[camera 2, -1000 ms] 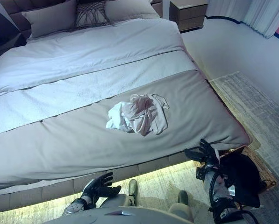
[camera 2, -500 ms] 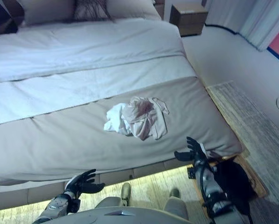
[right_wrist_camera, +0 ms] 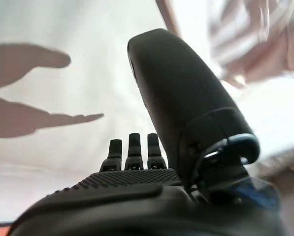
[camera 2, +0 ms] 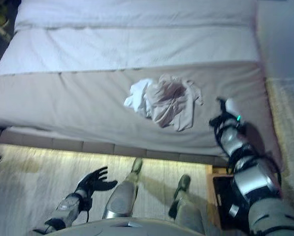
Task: Pick up the clothes from the bed and place them into the basket
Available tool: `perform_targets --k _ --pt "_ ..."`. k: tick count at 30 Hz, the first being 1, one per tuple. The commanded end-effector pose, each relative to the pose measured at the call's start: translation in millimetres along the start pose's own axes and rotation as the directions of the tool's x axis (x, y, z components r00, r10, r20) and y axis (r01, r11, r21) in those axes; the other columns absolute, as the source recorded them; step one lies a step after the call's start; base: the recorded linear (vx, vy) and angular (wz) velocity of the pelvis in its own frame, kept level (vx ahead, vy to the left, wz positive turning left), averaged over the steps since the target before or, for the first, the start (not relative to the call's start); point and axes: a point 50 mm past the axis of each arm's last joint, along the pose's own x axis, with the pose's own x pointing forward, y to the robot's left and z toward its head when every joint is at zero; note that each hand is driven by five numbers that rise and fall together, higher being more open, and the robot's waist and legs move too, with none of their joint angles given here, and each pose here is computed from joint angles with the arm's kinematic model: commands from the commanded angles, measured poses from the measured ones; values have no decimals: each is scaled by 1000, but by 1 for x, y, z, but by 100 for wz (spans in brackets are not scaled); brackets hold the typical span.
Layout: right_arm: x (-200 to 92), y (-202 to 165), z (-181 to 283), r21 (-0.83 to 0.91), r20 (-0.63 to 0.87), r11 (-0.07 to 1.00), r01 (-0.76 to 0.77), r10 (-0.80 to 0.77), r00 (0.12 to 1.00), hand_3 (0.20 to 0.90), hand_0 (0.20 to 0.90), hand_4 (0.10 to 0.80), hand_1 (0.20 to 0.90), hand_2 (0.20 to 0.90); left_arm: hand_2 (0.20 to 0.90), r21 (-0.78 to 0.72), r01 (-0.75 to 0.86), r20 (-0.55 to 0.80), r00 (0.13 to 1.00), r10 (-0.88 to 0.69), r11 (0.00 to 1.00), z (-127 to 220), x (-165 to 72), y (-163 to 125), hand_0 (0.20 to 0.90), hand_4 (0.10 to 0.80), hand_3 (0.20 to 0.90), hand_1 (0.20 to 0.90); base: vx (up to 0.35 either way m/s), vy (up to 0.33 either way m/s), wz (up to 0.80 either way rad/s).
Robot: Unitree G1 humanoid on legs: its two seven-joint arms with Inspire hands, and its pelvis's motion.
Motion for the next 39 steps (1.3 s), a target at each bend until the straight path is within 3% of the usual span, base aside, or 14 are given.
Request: perform_targets --k 1,6,10,11,17,18,19,26,32,35,39 --pt "12 -27 56 32 234 995 92 -97 967 900 900 800 900 900 900 25 -86 119 989 83 996 26 -2 32 900 800 900 900 -18 20 6" --pt "17 -56 88 26 356 992 120 -121 927 900 900 800 900 900 900 -49 -85 233 968 94 995 52 -5 38 900 800 900 900 25 38 10" --pt "24 -66 80 -12 257 993 119 -112 960 900 900 800 900 900 900 -73 -72 265 960 89 995 60 -6 41 900 800 900 900 46 10 13" --pt "29 -68 70 -59 148 996 62 -52 988 900 900 800 900 900 900 -73 -60 291 953 79 996 67 -8 43 900 800 900 900 74 -13 -2" --pt "31 -66 41 -69 -89 997 -33 27 996 900 900 800 900 900 900 -98 -27 347 936 60 995 84 -10 46 900 800 900 900 -2 0 -2" --pt "31 -68 37 -52 -129 999 -17 10 992 735 759 635 759 759 900 -99 -24 353 934 58 995 87 -10 47 900 800 900 900 -16 -5 6" --pt "31 -70 35 -31 -150 1000 1 -5 989 200 300 100 300 300 900 -98 -24 353 934 57 995 88 -10 48 900 800 900 900 -14 -8 9" --pt "29 -72 28 205 -130 971 122 -96 987 200 300 100 300 300 900 -81 -51 346 935 76 995 85 -17 58 900 800 900 900 32 -49 3" --pt "23 -74 13 468 -151 855 223 -172 974 200 300 100 300 300 900 -58 -28 348 936 47 998 76 -17 52 900 800 900 900 47 -66 -5" --pt "15 -78 -2 714 -186 630 304 -248 951 200 300 100 300 300 900 -45 -28 338 940 41 999 66 -18 47 900 800 900 900 -29 -41 1" --pt "5 -79 -10 842 -190 427 330 -337 922 200 300 100 300 300 900 -43 -27 322 946 40 999 50 -20 38 900 800 900 900 61 -13 -3"
